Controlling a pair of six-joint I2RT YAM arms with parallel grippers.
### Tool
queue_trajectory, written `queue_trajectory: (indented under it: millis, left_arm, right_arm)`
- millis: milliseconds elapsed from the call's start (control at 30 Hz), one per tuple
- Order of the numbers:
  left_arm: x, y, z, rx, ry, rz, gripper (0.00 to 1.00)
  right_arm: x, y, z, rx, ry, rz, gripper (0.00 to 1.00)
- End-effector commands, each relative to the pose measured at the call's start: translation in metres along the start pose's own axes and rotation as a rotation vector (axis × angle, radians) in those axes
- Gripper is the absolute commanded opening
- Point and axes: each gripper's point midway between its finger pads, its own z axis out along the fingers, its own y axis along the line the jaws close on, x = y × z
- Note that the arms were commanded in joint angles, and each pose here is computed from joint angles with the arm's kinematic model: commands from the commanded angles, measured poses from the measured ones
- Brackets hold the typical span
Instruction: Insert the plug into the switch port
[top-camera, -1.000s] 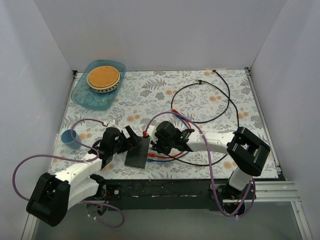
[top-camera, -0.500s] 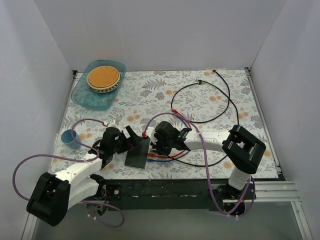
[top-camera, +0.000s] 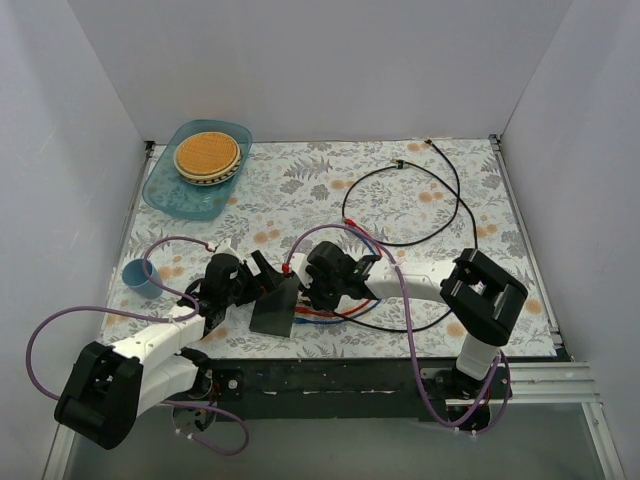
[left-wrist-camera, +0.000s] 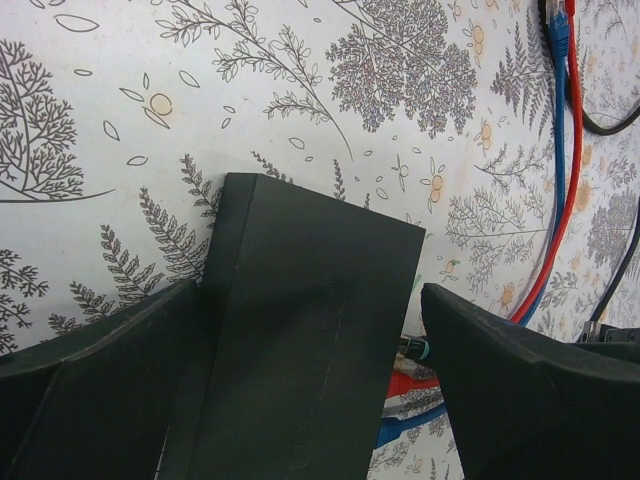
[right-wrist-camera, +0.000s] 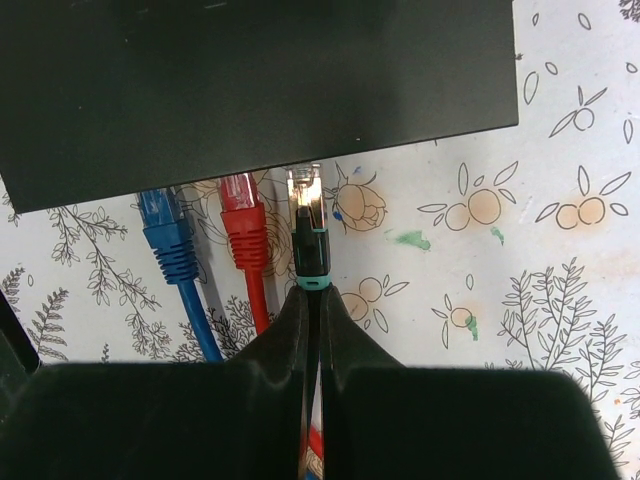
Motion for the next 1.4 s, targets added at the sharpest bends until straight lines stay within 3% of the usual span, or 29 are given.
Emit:
queue_trajectory:
  millis: [0, 933, 1367]
  left_arm:
    - [0.004, -0.002, -0.001, 0.025, 0.011, 0.004, 0.92]
    - [0.009, 0.000, -0.001, 0.034, 0.027, 0.005, 0.91]
    - [0.004, 0.002, -0.002, 0.012, 0.004, 0.001, 0.98]
  right_arm:
    - [-0.015, 0.001, 0.003, -0.019, -0.033, 0.012, 0.01]
    - [-0.014, -0.015, 0.006, 0.068, -0.020, 0.043, 0.01]
    - [-0.007, -0.015, -0.001, 0.077, -0.009, 0.033, 0.01]
